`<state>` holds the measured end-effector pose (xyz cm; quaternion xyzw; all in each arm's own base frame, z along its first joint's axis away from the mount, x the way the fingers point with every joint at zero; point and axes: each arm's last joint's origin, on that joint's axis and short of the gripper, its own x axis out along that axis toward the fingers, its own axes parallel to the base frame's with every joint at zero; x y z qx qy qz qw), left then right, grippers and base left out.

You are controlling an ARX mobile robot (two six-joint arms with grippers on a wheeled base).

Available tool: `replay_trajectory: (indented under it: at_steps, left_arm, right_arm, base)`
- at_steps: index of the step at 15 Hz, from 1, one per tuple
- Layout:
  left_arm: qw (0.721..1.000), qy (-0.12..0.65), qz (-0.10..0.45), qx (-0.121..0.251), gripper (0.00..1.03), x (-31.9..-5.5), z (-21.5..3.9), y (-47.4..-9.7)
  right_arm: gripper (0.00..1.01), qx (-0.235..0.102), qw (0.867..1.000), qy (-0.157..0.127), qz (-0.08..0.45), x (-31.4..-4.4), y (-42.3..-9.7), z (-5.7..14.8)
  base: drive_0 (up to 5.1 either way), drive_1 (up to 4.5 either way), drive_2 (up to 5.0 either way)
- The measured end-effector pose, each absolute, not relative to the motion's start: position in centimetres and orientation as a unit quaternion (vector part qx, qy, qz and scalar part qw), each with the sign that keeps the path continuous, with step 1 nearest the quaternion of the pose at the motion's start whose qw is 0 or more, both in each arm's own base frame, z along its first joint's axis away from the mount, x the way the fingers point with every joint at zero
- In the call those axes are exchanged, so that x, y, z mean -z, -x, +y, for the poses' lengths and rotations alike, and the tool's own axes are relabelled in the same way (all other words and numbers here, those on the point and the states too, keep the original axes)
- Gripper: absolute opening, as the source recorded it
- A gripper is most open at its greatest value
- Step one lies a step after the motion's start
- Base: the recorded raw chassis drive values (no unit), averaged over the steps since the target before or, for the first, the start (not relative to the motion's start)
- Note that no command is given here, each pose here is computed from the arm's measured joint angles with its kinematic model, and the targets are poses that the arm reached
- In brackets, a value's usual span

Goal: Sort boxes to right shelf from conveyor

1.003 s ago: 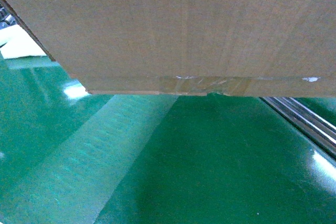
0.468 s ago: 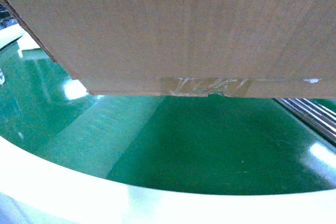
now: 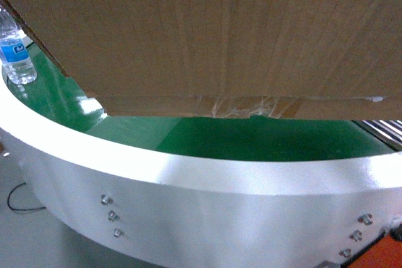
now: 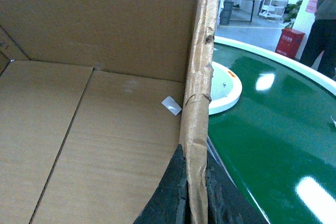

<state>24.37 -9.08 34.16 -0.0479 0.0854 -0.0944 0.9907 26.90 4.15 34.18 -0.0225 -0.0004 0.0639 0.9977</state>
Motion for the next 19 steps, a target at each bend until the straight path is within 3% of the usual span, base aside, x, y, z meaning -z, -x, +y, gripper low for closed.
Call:
replay_trajectory:
  at_steps: [19]
  left_arm:
    - [0.991, 0.044, 0.082, 0.095, 0.02, -34.28, -9.06, -24.27]
  right_arm:
    - [0.03, -0.063, 0.998, 0.022, -0.004, -34.32, -26.78, 4.12]
  base:
    - [0.0, 0.00, 0.0]
